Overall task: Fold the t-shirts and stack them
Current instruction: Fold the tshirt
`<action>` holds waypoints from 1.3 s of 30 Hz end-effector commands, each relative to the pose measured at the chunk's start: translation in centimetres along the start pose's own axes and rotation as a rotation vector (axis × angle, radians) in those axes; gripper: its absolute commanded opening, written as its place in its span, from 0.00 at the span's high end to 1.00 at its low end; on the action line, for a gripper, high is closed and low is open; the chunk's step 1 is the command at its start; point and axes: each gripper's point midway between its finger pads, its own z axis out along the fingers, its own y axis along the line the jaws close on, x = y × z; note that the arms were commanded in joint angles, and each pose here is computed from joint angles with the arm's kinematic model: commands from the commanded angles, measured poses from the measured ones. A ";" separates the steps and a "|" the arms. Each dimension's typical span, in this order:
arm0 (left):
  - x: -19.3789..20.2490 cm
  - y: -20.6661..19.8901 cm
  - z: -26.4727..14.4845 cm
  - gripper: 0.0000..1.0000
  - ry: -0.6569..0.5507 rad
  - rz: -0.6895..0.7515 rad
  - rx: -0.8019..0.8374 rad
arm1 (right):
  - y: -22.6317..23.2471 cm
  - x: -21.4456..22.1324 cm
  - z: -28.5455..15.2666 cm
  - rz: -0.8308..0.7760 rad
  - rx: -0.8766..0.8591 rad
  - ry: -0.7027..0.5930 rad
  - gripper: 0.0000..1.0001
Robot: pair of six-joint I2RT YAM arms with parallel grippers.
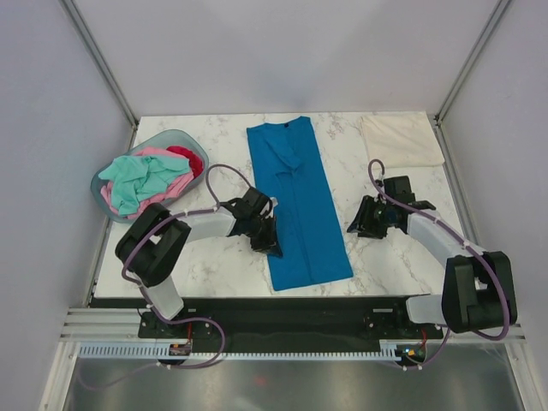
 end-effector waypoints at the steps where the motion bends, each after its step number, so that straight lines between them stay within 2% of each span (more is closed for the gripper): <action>1: 1.3 4.0 -0.4 0.95 -0.035 -0.029 -0.174 | 0.4 2.8 -0.5 -0.026 -0.018 0.044 0.51; 5: 2.3 6.7 -1.6 0.96 -0.055 -0.018 -0.291 | 1.5 6.8 -0.4 -0.062 -0.039 0.101 0.50; 8: 2.7 6.5 -2.9 0.93 -0.074 -0.002 -0.281 | 1.8 8.6 -0.4 -0.057 -0.051 0.122 0.50; 15: 1.2 0.5 -7.2 0.71 -0.134 0.090 -0.100 | 1.8 12.0 -0.2 -0.043 -0.081 0.160 0.49; 20: 3.9 0.7 -8.7 0.60 -0.099 0.101 -0.067 | 1.9 13.4 -0.4 -0.043 -0.103 0.163 0.49; 23: 5.8 2.0 -8.7 0.53 -0.093 0.060 -0.067 | 1.8 14.0 -0.5 -0.034 -0.116 0.159 0.49; 32: 9.1 2.9 -7.4 0.51 -0.068 -0.072 0.029 | 1.0 16.0 -0.4 -0.027 -0.124 0.189 0.49; 39: 10.5 3.4 -6.8 0.50 -0.039 -0.110 0.065 | 0.7 16.6 -0.4 -0.015 -0.136 0.181 0.50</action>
